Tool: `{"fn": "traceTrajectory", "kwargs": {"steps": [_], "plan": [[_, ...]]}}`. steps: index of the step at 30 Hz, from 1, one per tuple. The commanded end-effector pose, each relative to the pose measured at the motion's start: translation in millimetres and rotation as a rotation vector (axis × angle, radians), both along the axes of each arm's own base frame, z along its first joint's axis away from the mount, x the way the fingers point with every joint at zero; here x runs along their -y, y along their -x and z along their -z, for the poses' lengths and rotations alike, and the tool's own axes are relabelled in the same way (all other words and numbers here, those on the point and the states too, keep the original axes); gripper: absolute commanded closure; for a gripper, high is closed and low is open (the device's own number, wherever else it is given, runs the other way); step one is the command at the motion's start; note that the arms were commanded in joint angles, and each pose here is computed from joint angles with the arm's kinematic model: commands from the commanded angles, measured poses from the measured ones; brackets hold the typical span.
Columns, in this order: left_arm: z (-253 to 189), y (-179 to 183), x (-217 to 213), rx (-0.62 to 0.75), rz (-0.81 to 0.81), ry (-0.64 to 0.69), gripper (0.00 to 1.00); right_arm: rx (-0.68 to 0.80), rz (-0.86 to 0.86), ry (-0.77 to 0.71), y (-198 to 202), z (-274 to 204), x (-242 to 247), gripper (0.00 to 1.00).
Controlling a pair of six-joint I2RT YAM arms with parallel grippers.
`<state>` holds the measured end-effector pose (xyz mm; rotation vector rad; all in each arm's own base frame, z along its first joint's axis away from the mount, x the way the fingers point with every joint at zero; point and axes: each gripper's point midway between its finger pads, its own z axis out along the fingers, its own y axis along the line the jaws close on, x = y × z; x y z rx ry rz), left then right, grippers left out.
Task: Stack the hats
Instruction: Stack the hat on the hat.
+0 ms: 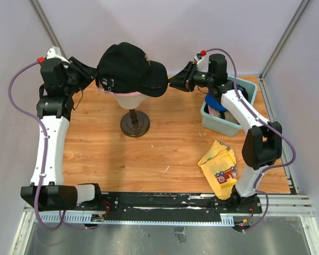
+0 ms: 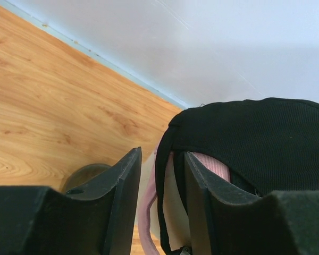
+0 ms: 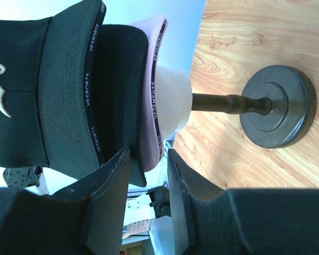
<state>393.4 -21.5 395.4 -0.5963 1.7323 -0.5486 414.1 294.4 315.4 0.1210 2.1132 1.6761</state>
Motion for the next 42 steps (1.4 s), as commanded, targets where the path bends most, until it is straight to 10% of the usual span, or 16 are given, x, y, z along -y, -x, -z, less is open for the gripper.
{"fn": "traceTrajectory", "kwargs": {"steps": [1,24,42], "plan": [[-23.4,10.4,-5.6,0.042,-0.036,-0.002,0.57,0.066,0.038,0.036,-0.2,-16.6,10.8,0.65],[-95.5,45.7,-34.1,0.236,-0.218,-0.006,0.49,0.208,0.107,0.218,0.4,-47.6,32.6,0.65],[-177.6,49.0,54.2,0.434,0.077,-0.061,0.6,0.277,0.641,0.787,35.0,-53.5,233.1,0.52]]}}
